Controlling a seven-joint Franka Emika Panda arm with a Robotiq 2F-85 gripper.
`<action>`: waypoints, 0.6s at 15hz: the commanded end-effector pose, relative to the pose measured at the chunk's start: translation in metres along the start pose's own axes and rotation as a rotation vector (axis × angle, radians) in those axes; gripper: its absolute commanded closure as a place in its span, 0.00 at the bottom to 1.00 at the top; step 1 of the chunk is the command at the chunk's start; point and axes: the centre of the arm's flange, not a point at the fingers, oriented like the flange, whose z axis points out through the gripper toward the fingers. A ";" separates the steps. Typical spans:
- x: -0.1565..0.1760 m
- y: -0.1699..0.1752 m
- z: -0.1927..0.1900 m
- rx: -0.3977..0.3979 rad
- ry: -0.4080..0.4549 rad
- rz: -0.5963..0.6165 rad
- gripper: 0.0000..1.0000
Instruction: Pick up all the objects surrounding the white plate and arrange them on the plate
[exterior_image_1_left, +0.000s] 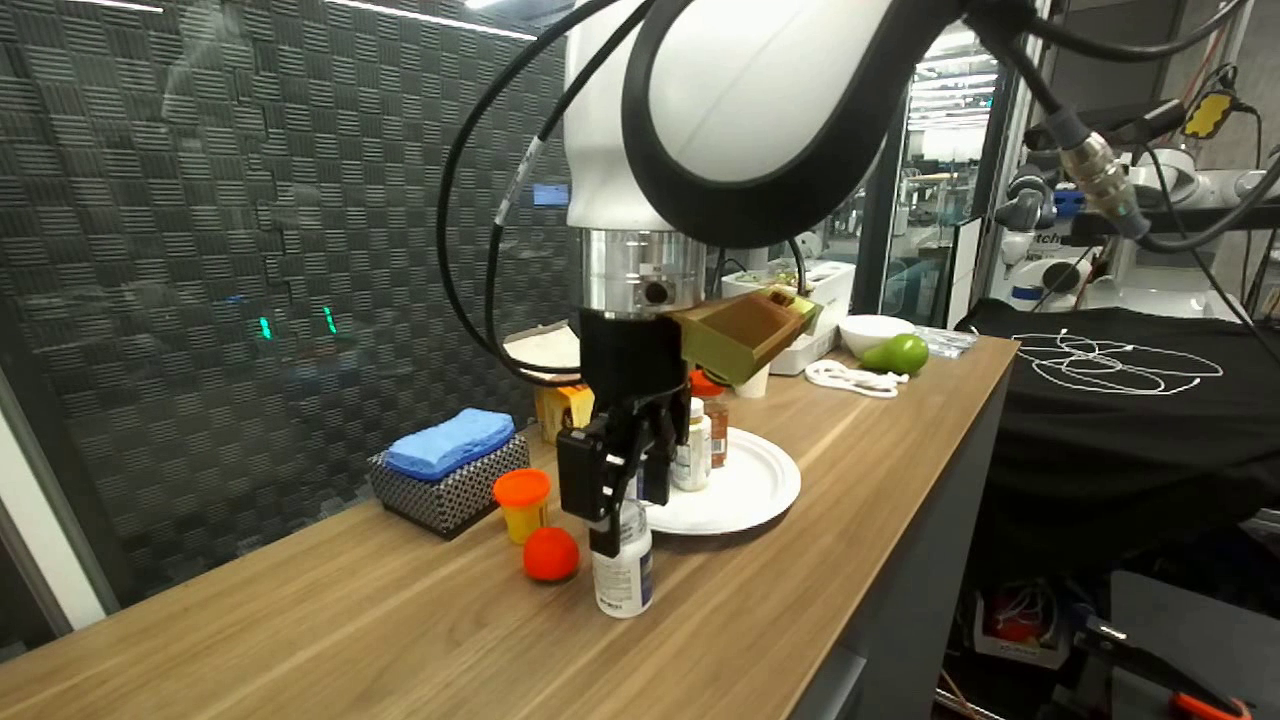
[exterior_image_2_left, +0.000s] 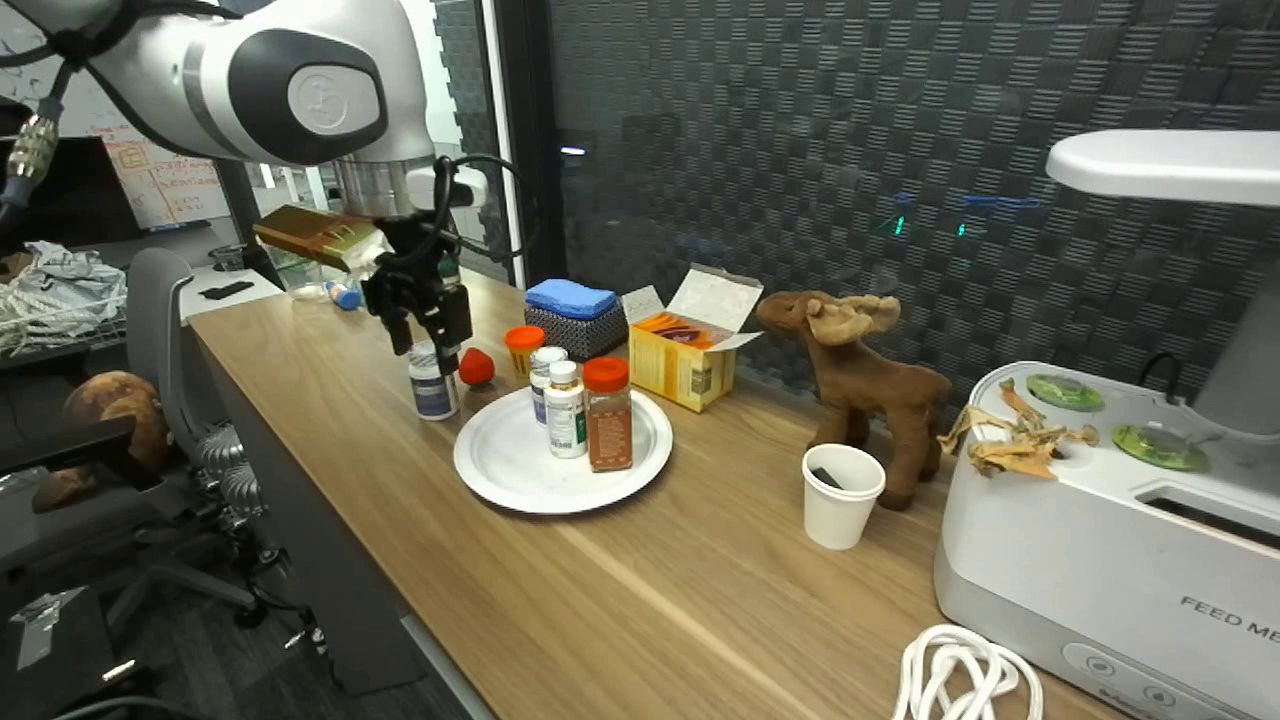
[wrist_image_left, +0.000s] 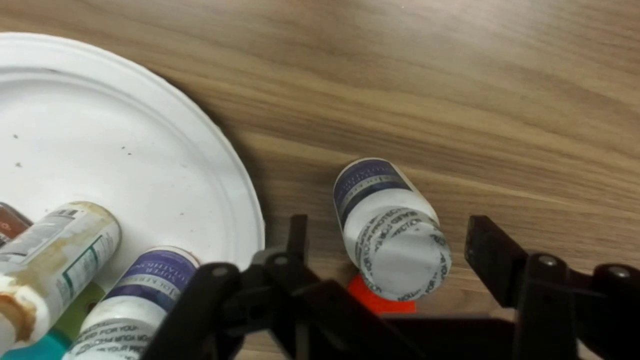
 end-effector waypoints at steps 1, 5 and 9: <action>0.005 0.002 -0.006 -0.002 0.021 -0.012 0.51; 0.005 0.002 -0.011 -0.003 0.029 -0.018 0.79; 0.005 0.010 -0.025 -0.005 0.024 -0.011 0.80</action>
